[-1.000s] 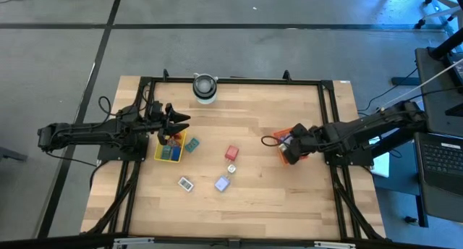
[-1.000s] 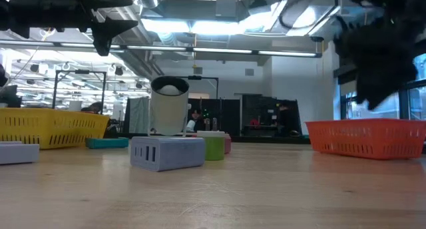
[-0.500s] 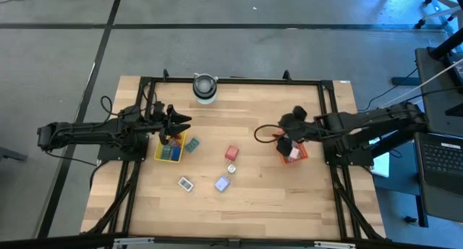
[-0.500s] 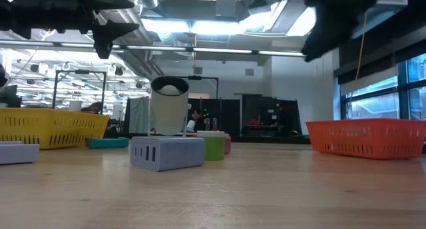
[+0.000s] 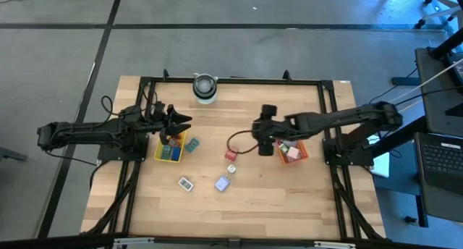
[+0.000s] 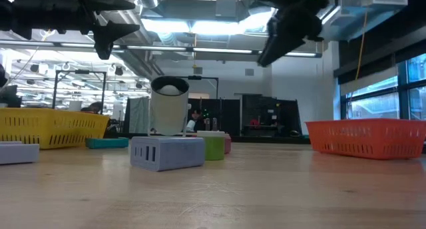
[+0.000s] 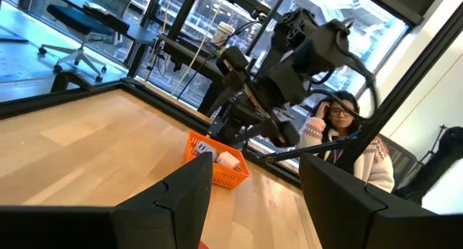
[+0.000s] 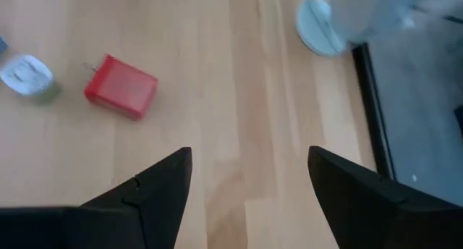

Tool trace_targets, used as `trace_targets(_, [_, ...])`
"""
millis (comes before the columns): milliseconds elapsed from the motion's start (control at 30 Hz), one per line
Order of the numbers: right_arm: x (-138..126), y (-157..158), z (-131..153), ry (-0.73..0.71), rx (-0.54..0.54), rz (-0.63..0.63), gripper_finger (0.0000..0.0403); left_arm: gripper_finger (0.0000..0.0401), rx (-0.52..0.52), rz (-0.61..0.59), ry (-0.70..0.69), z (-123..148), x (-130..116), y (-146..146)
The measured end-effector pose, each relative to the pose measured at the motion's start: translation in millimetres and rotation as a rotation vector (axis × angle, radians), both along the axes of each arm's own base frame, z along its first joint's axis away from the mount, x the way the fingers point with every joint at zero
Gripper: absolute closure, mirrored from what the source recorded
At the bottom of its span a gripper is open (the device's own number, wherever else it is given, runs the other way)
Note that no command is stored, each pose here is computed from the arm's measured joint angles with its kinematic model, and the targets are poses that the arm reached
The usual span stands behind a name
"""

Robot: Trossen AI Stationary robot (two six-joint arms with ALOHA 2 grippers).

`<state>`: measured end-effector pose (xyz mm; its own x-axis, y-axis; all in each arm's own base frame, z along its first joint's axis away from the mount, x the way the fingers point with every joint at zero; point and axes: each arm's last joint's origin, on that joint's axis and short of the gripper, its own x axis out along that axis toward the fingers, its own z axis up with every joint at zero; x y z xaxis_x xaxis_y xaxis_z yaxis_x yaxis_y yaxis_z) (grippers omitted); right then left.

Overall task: Pick & Place Office items
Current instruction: Put the red charger adapter into the orange basket

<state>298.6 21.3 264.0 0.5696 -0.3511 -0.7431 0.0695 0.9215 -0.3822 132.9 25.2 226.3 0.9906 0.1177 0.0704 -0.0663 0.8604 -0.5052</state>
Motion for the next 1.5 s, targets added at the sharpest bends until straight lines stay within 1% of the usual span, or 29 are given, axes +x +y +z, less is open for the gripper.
trace_targets(133, [25, 0, 3, 0.009, 0.020, 0.049, 0.0125, 0.0198, 0.000, 0.000, 0.000, 0, 0, 0])
trace_targets(300, [50, -5, 4, 0.032, 0.089, 0.168, 0.0121, 0.0198, -0.001, -0.004, 0.001, 0, 0, 0])
trace_targets(400, [60, -9, -6, 0.074, 0.109, 0.227, 0.0108, 0.0198, -0.001, -0.009, 0.005, 0, 0, 0])
trace_targets(500, [67, -12, -20, 0.124, 0.088, 0.281, 0.0094, 0.0198, -0.002, -0.010, 0.010, -1, 0, 0])
trace_targets(600, [76, -10, -33, 0.143, 0.078, 0.329, 0.0089, 0.0198, 0.013, -0.010, 0.013, -1, 0, 0])
trace_targets(700, [83, -7, -45, 0.145, 0.137, 0.451, 0.0090, 0.0198, 0.030, -0.009, 0.015, -1, 0, 0])
trace_targets(833, [90, -3, -60, 0.154, 0.213, 0.564, 0.0091, 0.0198, 0.040, -0.009, 0.021, -2, 0, 0])
trace_targets(967, [93, 2, -73, 0.191, 0.190, 0.627, 0.0091, 0.0198, 0.041, -0.009, 0.028, -2, 0, 0])
trace_targets(1033, [97, 4, -79, 0.182, 0.184, 0.666, 0.0091, 0.0198, 0.041, -0.009, 0.028, -2, 0, 0])
trace_targets(1167, [104, 6, -89, 0.160, 0.186, 0.684, 0.0091, 0.0198, 0.041, -0.010, 0.029, -2, 0, 0])
trace_targets(1333, [109, 1, -90, 0.118, 0.188, 0.682, 0.0091, 0.0198, 0.041, -0.010, 0.028, -2, 0, 0])
trace_targets(1500, [111, -5, -96, 0.115, 0.242, 0.684, 0.0091, 0.0198, 0.041, -0.011, 0.029, -2, 0, 0])
